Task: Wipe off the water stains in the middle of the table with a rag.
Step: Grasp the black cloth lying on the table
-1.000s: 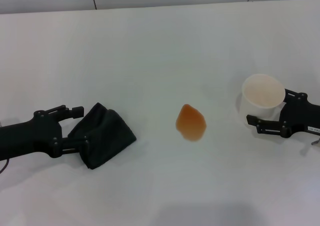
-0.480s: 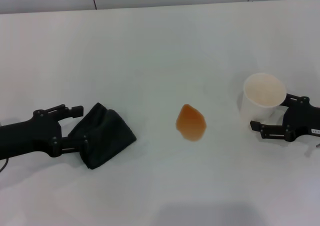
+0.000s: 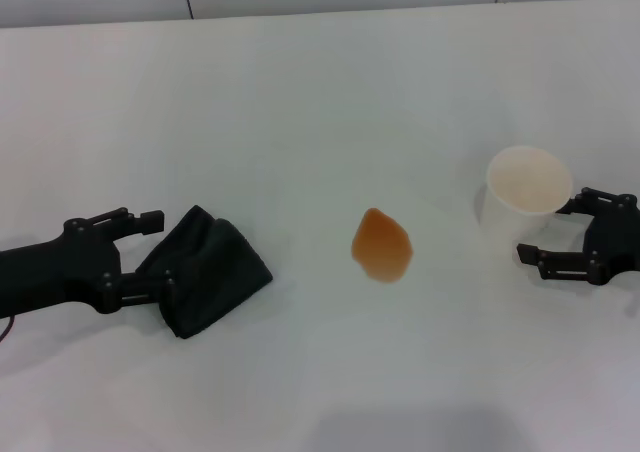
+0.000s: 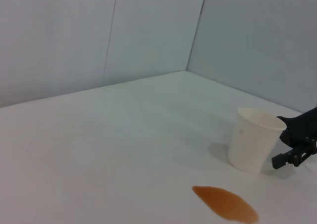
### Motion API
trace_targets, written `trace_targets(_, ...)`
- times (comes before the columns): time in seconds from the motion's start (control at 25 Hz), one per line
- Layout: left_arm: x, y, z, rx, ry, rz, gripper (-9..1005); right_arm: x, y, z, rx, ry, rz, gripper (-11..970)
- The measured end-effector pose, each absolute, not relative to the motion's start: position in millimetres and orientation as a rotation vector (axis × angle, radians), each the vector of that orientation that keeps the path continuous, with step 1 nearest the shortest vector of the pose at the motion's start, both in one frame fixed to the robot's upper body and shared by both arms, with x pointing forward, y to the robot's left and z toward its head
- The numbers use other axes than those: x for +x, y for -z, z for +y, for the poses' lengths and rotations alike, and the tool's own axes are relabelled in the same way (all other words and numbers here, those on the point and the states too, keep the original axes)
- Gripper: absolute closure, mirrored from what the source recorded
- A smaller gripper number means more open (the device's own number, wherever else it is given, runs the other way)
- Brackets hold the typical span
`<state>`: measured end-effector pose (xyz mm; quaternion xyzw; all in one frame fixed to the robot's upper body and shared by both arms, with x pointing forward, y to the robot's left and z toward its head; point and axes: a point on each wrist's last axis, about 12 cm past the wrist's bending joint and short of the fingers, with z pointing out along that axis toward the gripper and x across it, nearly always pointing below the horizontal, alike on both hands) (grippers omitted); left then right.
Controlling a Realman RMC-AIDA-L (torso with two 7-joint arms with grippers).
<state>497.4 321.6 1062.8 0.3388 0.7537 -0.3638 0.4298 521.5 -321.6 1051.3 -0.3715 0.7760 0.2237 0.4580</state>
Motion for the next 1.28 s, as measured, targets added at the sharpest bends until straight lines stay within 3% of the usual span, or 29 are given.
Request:
trace_targets(0.4,498.6,-1063.7,321.3,0.849,0.906,1.878,102,514.4,-1062.4,-336.7,-0.902,-0.556,1.969,95)
trace_targets(0.8,497.7,-1063.5,321.4,0.848,0.903,1.878,103,507.5,-1100.4,-355.0,-0.936,-0.592,1.896,96)
trace_targets(1.28,499.2,-1064.3,320.3,0.852,0.904,1.874,102,515.4,-1144.0,-329.4,-1.127,-0.569,1.693,98)
